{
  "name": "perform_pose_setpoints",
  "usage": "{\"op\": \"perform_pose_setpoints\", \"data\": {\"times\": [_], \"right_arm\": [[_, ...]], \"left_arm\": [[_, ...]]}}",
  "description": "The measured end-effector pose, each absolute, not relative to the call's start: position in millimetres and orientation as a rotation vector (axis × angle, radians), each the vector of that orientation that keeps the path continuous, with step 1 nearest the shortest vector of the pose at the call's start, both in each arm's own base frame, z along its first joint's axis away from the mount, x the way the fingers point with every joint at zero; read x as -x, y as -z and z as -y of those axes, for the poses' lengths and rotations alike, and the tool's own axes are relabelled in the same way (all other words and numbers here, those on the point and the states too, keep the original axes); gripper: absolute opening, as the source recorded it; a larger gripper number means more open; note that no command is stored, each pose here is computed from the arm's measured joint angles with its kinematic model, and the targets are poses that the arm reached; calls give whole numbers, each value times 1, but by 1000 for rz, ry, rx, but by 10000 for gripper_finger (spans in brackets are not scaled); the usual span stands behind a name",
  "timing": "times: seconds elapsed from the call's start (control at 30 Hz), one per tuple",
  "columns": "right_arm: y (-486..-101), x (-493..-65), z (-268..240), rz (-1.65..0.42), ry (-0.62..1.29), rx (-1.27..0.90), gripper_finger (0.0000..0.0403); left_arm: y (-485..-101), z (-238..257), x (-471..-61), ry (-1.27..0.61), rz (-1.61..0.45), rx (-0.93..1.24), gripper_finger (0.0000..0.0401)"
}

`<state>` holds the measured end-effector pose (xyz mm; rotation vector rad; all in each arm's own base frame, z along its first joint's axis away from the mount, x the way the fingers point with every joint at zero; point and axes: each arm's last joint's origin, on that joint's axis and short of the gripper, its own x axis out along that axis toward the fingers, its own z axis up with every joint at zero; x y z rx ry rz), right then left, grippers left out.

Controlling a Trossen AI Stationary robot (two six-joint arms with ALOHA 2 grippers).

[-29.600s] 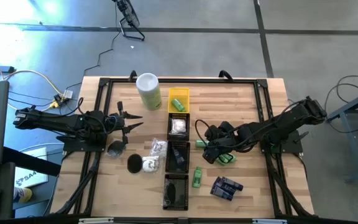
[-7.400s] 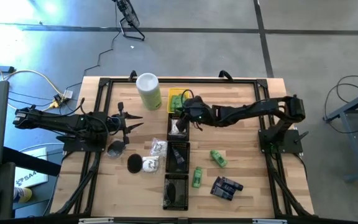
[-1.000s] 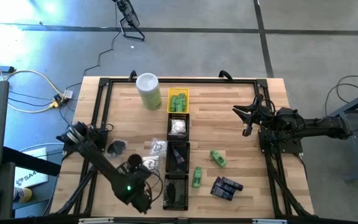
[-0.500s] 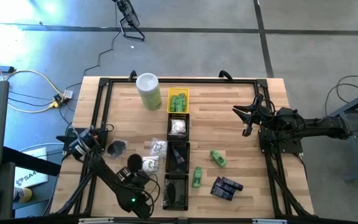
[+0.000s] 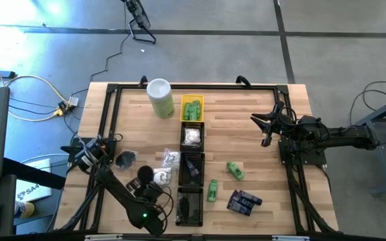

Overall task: Pick & Place Travel size toiletries
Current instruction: Put the right black hairbrush into the bottom black basket

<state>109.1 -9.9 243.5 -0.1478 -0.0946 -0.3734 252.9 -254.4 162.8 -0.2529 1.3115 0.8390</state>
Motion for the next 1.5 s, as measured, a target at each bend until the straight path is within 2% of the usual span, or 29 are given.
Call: {"op": "perform_pose_setpoints", "data": {"times": [0.5,0.6,0.8,0.9,1.3,1.5], "right_arm": [[-243,-109,10,95,373,147,46],[-243,-109,10,95,373,146,46],[-243,-109,10,96,373,144,46],[-243,-109,10,95,373,144,46],[-243,-109,10,95,372,144,46],[-243,-109,10,94,372,147,46]], "left_arm": [[-163,253,-252,-806,-1341,195,111],[-163,253,-252,-815,-1336,206,130],[-163,253,-252,-824,-1331,211,198],[-163,253,-252,-812,-1333,189,215],[-133,243,-243,-881,-1341,84,218],[-131,242,-242,-906,-1318,82,218]]}}
